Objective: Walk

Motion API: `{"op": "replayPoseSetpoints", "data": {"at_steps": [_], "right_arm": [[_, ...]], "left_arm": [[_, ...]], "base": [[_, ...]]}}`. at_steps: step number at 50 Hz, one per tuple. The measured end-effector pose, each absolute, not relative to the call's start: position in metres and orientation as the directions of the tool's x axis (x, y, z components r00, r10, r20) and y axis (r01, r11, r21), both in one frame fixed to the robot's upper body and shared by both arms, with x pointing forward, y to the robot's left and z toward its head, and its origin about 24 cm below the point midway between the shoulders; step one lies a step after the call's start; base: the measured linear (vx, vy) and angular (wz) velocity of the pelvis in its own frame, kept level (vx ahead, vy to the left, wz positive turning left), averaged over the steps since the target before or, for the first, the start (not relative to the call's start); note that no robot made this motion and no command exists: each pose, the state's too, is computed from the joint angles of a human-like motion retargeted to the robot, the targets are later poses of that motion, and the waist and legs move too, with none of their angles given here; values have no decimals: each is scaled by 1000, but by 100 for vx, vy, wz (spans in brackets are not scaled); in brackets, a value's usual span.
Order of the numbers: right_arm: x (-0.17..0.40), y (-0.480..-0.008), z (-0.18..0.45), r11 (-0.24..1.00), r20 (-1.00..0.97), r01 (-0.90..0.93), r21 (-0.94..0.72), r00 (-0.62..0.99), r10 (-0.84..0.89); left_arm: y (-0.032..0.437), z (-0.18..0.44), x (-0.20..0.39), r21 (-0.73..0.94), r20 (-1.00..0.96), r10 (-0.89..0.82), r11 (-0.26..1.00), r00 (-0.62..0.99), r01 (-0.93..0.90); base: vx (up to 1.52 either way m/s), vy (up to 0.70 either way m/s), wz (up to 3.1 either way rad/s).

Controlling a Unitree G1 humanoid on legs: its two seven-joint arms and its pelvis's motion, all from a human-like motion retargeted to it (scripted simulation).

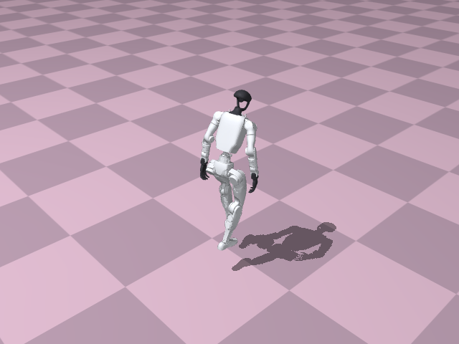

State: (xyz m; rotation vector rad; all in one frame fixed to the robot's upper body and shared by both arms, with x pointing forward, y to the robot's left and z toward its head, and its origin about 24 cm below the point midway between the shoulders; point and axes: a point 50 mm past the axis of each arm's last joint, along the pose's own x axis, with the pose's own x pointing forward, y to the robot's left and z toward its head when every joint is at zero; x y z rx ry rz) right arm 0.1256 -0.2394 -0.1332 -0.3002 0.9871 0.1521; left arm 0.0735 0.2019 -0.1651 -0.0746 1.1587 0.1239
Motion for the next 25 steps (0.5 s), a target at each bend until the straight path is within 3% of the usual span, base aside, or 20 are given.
{"op": "replayPoseSetpoints", "data": {"at_steps": [12,25], "right_arm": [[107,-224,-144,982,-865,-170,-85,502,12],[92,-203,-155,950,-910,-312,-22,400,110]], "left_arm": [[210,-167,67,34,-933,92,985,349,-169],[202,-168,73,15,-929,72,987,363,-157]], "base": [[69,7,71],[78,-12,92]]}}
